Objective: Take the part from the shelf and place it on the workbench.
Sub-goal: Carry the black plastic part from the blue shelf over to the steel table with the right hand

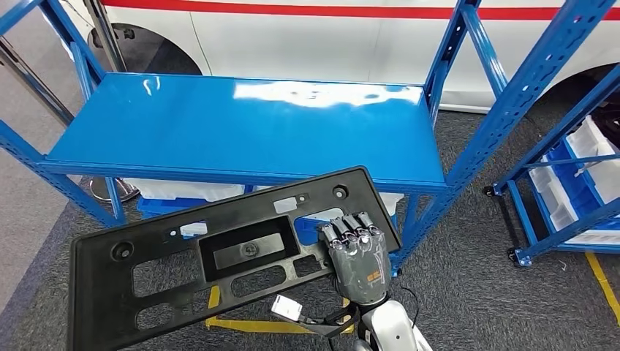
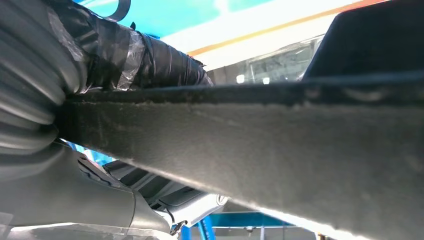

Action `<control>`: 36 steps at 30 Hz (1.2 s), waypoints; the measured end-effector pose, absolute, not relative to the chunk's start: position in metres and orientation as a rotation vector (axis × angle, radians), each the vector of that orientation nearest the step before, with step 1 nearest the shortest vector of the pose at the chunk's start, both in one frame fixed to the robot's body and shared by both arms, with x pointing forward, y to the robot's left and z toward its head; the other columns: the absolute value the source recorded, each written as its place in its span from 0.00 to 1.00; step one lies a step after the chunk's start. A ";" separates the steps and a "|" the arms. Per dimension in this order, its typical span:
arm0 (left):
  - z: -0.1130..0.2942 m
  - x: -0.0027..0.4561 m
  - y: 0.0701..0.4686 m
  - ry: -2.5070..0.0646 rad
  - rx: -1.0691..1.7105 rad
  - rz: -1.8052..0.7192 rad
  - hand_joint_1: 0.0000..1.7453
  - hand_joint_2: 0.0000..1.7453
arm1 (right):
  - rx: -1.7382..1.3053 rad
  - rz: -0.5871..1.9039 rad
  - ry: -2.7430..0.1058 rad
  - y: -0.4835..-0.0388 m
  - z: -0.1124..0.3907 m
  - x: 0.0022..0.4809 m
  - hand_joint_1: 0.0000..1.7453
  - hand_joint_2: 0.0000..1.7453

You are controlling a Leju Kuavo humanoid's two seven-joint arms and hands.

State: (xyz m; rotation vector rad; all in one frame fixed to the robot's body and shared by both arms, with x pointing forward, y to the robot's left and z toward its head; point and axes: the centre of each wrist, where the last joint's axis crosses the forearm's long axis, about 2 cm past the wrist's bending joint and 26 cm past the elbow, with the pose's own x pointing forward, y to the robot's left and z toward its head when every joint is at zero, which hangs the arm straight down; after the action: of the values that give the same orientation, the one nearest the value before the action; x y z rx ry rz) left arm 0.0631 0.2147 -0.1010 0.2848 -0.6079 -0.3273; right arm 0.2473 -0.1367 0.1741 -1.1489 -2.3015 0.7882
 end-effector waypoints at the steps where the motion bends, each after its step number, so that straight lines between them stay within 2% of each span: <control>1: -0.101 0.063 0.215 -0.608 0.285 -0.327 0.00 1.00 | -1.149 0.788 -2.302 -0.137 0.174 0.248 1.00 1.00; 36: -0.101 0.065 0.214 -0.624 0.280 -0.329 0.00 1.00 | -1.105 0.734 -2.341 -0.140 0.180 0.251 1.00 1.00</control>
State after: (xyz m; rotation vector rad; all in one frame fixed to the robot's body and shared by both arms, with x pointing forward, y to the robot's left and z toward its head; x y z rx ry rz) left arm 0.0647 0.2135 -0.1005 0.2803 -0.6238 -0.3292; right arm 0.2507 -0.1400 0.1805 -1.1055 -2.3406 0.7339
